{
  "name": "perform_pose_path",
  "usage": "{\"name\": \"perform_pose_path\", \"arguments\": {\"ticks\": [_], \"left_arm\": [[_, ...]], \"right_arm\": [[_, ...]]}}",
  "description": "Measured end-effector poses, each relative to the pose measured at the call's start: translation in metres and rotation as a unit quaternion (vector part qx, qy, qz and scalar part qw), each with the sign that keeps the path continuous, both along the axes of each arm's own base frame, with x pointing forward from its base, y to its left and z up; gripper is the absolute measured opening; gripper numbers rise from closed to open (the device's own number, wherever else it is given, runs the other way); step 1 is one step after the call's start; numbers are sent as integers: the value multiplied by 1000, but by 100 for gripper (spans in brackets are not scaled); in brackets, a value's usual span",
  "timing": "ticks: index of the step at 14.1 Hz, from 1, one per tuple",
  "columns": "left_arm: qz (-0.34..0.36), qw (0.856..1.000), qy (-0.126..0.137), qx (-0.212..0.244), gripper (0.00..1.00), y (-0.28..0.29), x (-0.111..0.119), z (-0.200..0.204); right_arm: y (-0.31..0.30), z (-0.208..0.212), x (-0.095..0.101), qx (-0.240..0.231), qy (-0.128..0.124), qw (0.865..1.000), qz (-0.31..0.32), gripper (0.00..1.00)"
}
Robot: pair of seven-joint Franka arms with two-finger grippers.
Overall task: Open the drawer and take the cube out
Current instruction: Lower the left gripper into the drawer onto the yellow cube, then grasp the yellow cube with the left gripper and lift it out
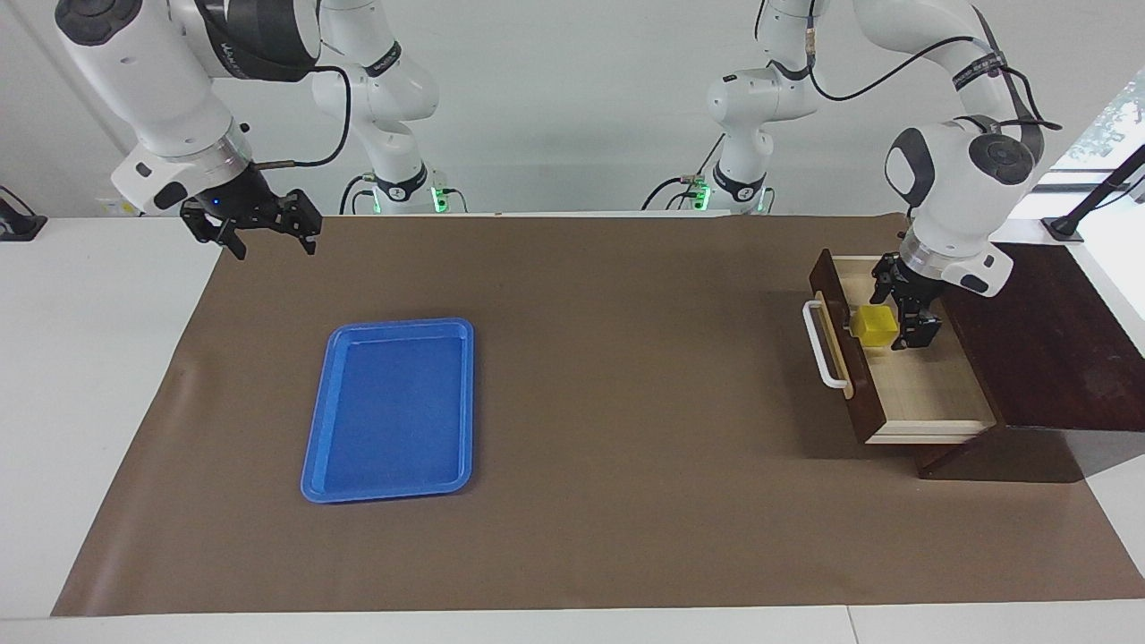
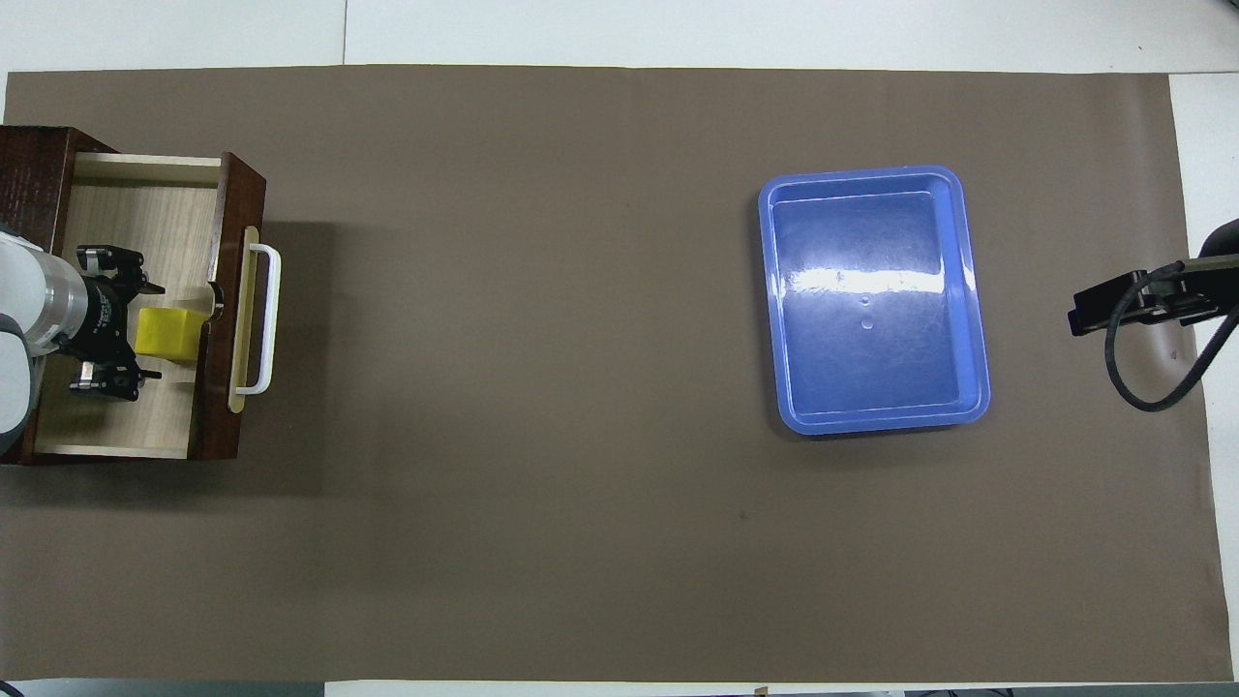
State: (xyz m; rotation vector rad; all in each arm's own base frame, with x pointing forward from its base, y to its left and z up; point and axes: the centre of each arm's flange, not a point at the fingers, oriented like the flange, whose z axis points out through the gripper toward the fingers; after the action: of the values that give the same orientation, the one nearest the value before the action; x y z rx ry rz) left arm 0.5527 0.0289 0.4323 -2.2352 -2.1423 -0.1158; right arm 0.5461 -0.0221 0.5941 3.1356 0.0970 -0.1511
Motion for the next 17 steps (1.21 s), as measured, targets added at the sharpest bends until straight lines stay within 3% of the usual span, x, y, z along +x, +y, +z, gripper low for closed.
{"name": "perform_pose_path", "arguments": {"ticks": [1,4,5,8,12,14,17], "left_arm": [[3,1000,-1,-1,96,1,0,-1],[15,1000,-7,-9,59,4,1,3],[18,1000,-9,-12,56,4,2,5],[36,999,-7,-35,56,1,8,29],[46,998,26,-41,56,-19,13,112],[49,997,33,-40,56,-62,11,125],[56,997,44,-34,56,-160,0,114]], "right_arm": [[-1,0,0,0,0,1000,-1,100],[-2,0,0,0,0,1000,-1,100],[-2,0,0,0,0,1000,-1,100],[-2,0,0,0,0,1000,-2,100],[-8,0,0,0,1,1000,-7,100],[-11,-1,-1,0,1,1000,-10,100],[-11,-1,-1,0,1,1000,-10,100]]}}
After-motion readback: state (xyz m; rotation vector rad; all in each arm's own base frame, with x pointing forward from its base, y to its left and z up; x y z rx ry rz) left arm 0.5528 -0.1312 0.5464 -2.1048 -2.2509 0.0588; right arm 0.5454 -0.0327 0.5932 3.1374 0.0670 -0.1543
